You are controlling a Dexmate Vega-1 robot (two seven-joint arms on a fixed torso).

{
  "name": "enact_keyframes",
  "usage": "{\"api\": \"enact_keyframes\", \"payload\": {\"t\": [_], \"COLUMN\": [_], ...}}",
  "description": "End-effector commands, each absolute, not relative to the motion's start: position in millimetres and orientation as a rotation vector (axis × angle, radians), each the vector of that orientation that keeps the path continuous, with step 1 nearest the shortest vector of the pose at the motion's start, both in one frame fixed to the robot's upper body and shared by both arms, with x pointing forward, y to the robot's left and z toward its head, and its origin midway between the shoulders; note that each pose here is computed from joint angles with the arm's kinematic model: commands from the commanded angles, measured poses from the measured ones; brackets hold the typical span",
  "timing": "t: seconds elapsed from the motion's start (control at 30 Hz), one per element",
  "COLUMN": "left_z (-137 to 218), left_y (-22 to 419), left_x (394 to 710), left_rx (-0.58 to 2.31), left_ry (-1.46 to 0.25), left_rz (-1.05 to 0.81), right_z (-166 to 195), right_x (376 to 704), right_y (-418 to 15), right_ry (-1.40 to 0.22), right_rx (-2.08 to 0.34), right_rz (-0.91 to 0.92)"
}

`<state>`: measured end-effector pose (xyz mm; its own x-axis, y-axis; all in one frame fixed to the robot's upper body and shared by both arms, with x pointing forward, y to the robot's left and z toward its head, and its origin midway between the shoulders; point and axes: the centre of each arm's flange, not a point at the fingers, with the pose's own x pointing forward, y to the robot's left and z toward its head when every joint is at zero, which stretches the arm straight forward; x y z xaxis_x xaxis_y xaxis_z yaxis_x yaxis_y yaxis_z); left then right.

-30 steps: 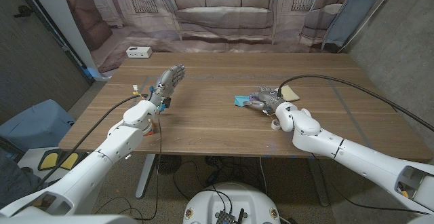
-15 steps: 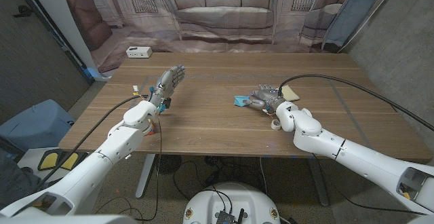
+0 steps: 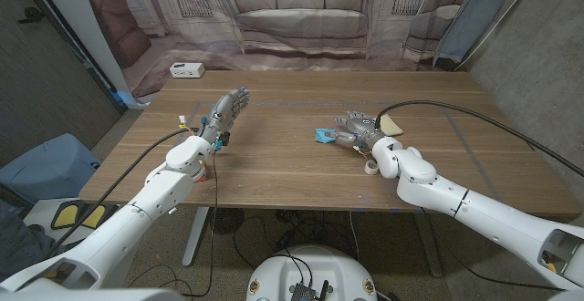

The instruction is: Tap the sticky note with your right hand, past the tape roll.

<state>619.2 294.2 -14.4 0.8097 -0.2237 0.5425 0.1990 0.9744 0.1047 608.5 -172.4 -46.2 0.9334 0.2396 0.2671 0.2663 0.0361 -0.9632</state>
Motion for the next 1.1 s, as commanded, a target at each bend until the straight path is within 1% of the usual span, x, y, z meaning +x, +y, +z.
{"api": "enact_keyframes", "payload": {"t": [0.03,0.47,0.6,1.1], "left_z": [-13,-13,-13,-12], "left_y": [295,296,297,299], "left_x": [619,619,619,620], "left_rx": [0.051,0.051,0.05,0.041], "left_ry": [-0.586,-0.587,-0.589,-0.608], "left_rz": [-0.231,-0.234,-0.235,-0.249], "right_z": [-44,-41,-40,-27], "right_x": [605,600,596,580], "right_y": [-174,-173,-175,-179], "right_ry": [-0.448,-0.495,-0.558,-0.661], "right_rx": [-1.511,-1.486,-1.44,-1.281], "right_rz": [-0.019,-0.032,-0.042,-0.035]}}
